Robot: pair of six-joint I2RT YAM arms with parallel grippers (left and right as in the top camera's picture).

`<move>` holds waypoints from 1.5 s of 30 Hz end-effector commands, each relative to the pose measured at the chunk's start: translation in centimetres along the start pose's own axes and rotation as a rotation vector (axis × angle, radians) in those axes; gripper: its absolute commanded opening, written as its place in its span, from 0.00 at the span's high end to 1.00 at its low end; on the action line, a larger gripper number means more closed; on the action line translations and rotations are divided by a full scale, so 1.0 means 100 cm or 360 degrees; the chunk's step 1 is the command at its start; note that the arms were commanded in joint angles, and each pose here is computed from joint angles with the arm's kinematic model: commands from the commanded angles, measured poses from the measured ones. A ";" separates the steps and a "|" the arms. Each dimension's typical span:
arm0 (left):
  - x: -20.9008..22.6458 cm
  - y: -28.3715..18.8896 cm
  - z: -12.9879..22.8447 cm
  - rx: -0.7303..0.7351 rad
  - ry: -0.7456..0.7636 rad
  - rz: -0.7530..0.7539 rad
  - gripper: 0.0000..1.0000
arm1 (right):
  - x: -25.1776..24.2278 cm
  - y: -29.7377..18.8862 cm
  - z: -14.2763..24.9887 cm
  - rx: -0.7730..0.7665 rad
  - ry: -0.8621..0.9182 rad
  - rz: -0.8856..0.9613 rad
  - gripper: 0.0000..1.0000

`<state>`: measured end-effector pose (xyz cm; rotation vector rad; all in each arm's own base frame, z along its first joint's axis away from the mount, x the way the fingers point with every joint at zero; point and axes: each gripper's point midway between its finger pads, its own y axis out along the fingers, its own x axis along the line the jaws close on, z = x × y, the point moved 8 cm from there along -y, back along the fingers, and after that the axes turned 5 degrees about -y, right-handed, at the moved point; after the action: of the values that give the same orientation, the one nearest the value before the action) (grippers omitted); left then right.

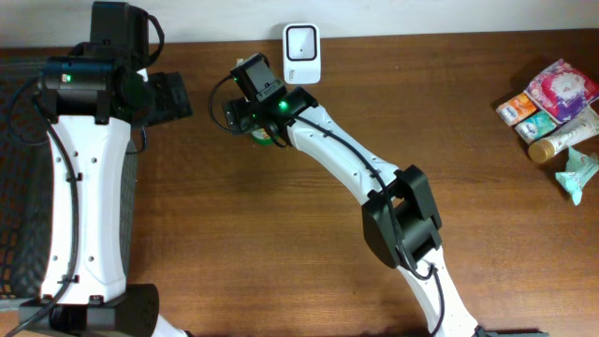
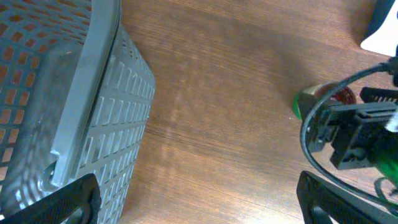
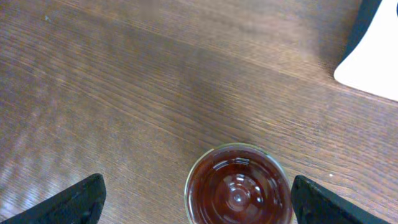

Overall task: Scan the item barcode
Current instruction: 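Reach the right gripper over the green-lidded jar and grasp its lid, then lift the jar and hold its base toward the scanner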

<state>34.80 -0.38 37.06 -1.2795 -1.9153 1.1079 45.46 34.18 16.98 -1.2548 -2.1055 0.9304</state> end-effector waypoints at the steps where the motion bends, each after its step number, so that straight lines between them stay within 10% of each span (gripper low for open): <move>1: 0.002 -0.004 -0.002 -0.0023 0.0011 -0.0010 0.01 | -0.009 0.028 0.020 0.0087 0.0014 0.0110 0.05; 17: 0.002 -0.004 -0.002 -0.0023 0.0011 -0.0010 0.01 | -0.031 -0.006 0.011 0.0160 0.0199 0.0099 0.29; 22: 0.002 -0.004 -0.002 -0.0023 0.0011 -0.0010 0.01 | -0.112 -0.025 0.023 0.0461 0.0702 -0.0318 0.33; 29: 0.002 -0.004 -0.002 -0.0023 0.0011 -0.0010 0.01 | -0.251 -0.063 0.071 0.0722 0.1122 -0.0061 0.12; 45: 0.002 -0.004 -0.002 -0.0023 0.0011 -0.0010 0.01 | -0.236 -0.059 0.080 0.0847 0.0717 0.0303 0.17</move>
<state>34.80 -0.38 37.06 -1.2795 -1.9153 1.1079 47.24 8.38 13.32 -1.1415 -1.2912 0.9891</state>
